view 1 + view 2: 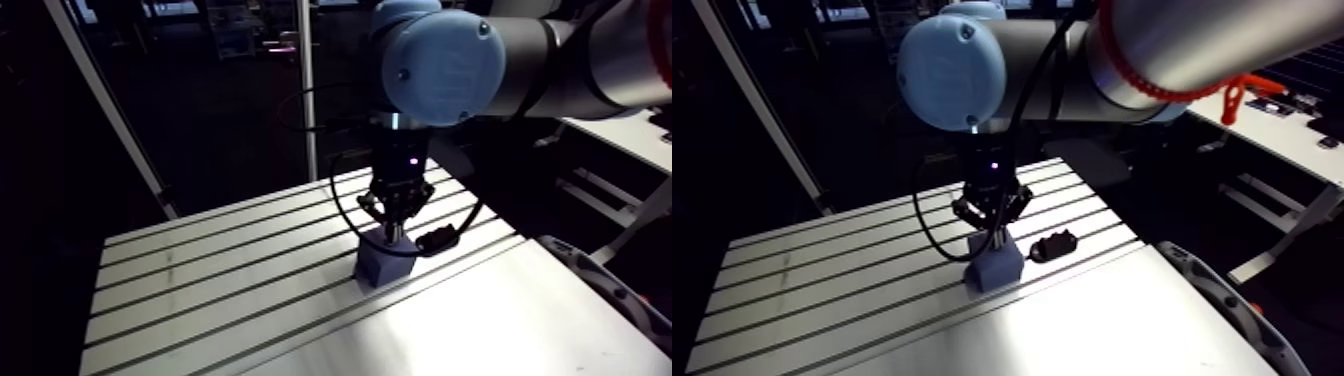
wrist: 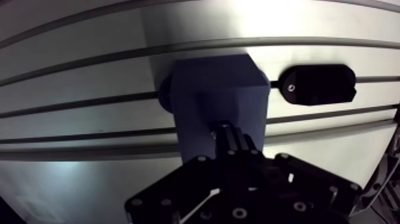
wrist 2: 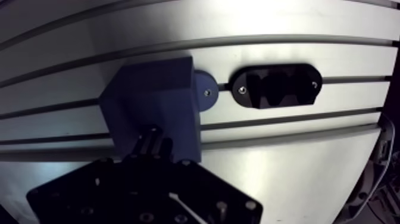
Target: Pick up the M10 bolt and insert it into the hex recess until seated.
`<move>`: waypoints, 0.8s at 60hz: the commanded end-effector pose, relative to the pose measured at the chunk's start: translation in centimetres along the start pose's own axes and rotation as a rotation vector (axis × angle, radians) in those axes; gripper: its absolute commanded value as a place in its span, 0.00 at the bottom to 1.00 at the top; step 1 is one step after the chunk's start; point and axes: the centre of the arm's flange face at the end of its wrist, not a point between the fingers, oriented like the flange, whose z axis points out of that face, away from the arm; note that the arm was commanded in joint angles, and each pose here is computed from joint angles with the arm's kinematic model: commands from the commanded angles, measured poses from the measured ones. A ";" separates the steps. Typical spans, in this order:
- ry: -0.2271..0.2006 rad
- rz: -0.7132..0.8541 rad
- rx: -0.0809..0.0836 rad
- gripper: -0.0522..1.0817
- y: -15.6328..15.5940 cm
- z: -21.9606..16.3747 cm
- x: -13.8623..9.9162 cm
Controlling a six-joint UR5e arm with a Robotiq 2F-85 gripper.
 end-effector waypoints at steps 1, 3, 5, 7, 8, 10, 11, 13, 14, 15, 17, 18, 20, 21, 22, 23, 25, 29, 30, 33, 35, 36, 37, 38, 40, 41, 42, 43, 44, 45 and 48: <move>0.002 -0.005 0.001 1.00 0.0 -0.1 0.0; 0.002 -0.005 0.001 1.00 0.0 -0.1 0.0; 0.002 -0.005 0.001 1.00 0.0 -0.1 0.0; 0.001 -0.005 0.002 1.00 0.0 0.0 0.0; 0.001 -0.005 0.002 1.00 0.0 0.0 0.0; 0.001 -0.006 0.002 1.00 -0.1 0.0 0.0; 0.001 -0.006 0.003 1.00 -0.1 0.0 0.0; 0.001 -0.006 0.003 1.00 -0.1 0.0 0.0; 0.001 -0.006 0.003 1.00 -0.1 0.0 0.0; 0.001 -0.006 0.003 1.00 -0.1 0.0 0.0; 0.001 -0.006 0.003 1.00 -0.1 0.0 0.0; 0.001 -0.006 0.003 1.00 -0.1 0.0 0.0; 0.001 -0.007 0.003 1.00 -0.2 0.0 0.0; 0.001 -0.008 0.003 1.00 -0.2 0.0 0.0; 0.001 -0.008 0.003 1.00 -0.2 0.0 0.0; 0.001 -0.008 0.003 1.00 -0.2 0.0 0.0; 0.001 -0.009 0.002 1.00 -0.3 0.0 0.0; 0.001 -0.010 0.002 1.00 -0.3 0.0 0.0; 0.001 -0.010 0.002 1.00 -0.3 0.0 0.0; 0.003 -0.009 0.002 1.00 -0.2 -0.1 0.0; 0.002 -0.009 0.001 1.00 -0.2 -0.1 0.0; 0.002 -0.009 0.000 1.00 -0.2 -0.1 0.0; 0.002 -0.009 0.000 1.00 -0.2 -0.1 0.0; 0.002 -0.009 0.001 1.00 -0.2 -0.1 0.0; 0.002 -0.009 0.001 1.00 -0.2 -0.1 0.0; 0.002 -0.009 0.001 1.00 -0.2 -0.1 0.0; 0.002 -0.009 0.001 1.00 -0.2 -0.1 0.0; 0.002 -0.009 -0.001 1.00 -0.1 -0.1 0.0; 0.002 -0.009 -0.001 1.00 -0.1 -0.1 0.0; 0.002 -0.009 -0.001 1.00 -0.1 -0.1 0.0; 0.000 -0.009 0.000 1.00 -0.2 0.0 0.0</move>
